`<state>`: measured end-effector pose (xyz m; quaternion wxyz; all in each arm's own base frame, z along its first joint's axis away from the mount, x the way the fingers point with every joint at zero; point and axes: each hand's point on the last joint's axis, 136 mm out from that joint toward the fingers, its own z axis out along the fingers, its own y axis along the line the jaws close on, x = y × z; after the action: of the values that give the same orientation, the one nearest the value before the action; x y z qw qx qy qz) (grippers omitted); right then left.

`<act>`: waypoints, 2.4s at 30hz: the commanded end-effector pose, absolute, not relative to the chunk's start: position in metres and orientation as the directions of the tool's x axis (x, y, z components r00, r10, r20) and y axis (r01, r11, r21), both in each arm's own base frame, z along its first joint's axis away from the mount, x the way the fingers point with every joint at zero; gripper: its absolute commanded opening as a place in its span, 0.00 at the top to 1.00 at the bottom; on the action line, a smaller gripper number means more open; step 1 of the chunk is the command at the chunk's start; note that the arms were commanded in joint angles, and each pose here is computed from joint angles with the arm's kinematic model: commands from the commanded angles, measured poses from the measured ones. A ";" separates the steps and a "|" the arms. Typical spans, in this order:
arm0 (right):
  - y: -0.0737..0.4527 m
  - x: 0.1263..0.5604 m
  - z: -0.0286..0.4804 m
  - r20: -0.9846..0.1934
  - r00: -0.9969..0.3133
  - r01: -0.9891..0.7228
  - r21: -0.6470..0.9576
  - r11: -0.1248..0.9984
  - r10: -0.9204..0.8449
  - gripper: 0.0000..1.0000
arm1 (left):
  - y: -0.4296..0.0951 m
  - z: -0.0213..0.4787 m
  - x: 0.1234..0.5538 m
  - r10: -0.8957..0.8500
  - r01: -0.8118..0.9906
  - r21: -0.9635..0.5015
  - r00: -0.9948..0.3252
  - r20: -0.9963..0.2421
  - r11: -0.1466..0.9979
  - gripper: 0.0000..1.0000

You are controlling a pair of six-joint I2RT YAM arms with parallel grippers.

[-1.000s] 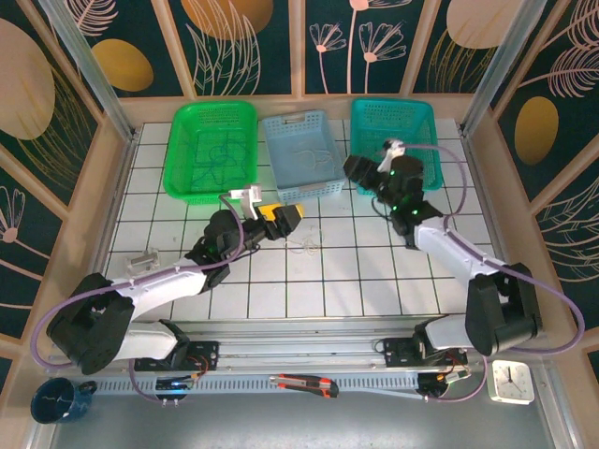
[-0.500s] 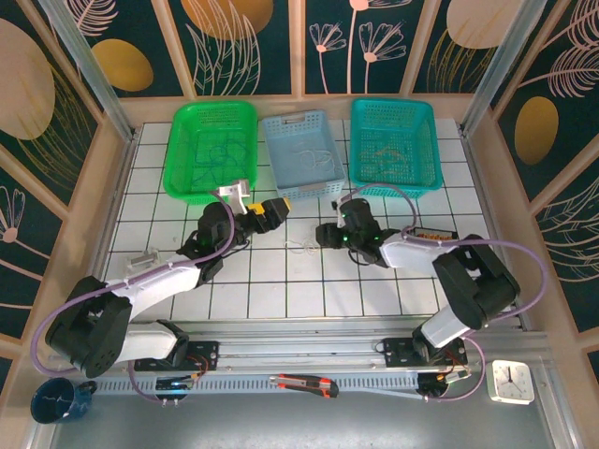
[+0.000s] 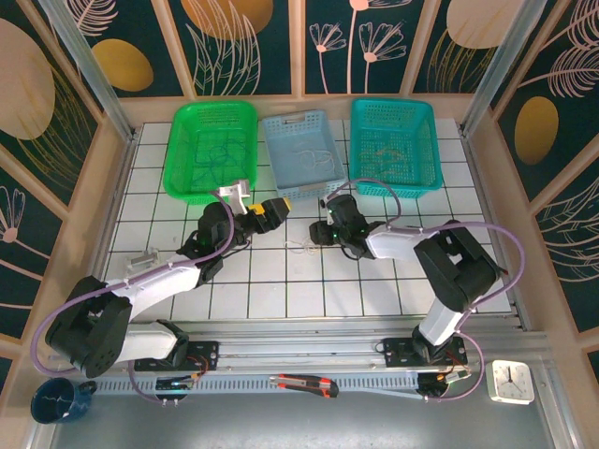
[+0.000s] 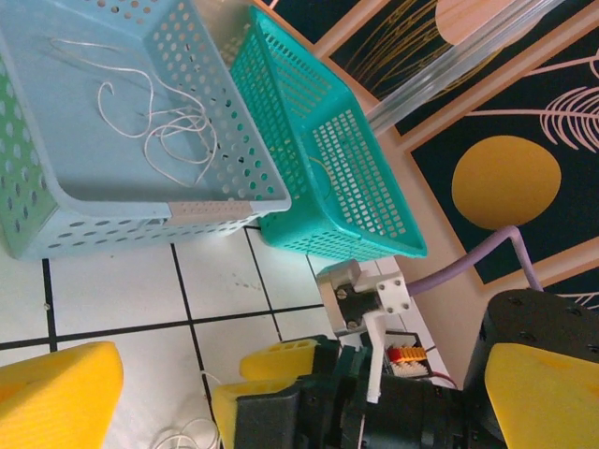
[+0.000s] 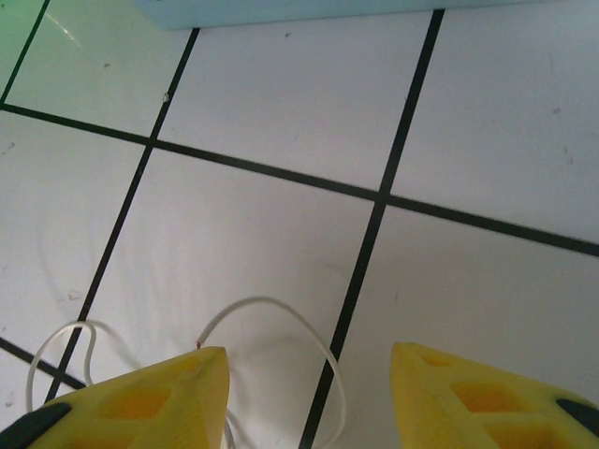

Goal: Untangle the cables

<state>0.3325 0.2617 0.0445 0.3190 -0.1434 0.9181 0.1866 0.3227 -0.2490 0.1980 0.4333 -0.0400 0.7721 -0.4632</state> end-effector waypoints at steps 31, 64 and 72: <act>0.262 0.338 0.186 -0.792 -0.610 -0.459 0.332 0.824 -0.021 1.00 | -0.255 0.200 0.317 -0.376 0.456 -0.677 -0.588 -0.716 0.577 0.01; 0.235 0.324 0.360 -0.818 -0.399 -0.491 0.573 0.656 0.415 1.00 | -0.270 0.224 0.305 -0.593 0.104 -0.993 -0.804 -0.055 -0.050 0.10; 0.235 0.331 0.373 -0.798 -0.369 -0.492 0.603 0.628 0.477 1.00 | -0.281 0.230 0.304 -0.546 0.029 -0.978 -0.833 0.090 -0.205 0.14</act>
<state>0.3267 0.2399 0.3570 0.5401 -0.0265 0.7313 0.4157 0.3093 -0.2755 0.2040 0.2170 -0.2197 0.6459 -0.6982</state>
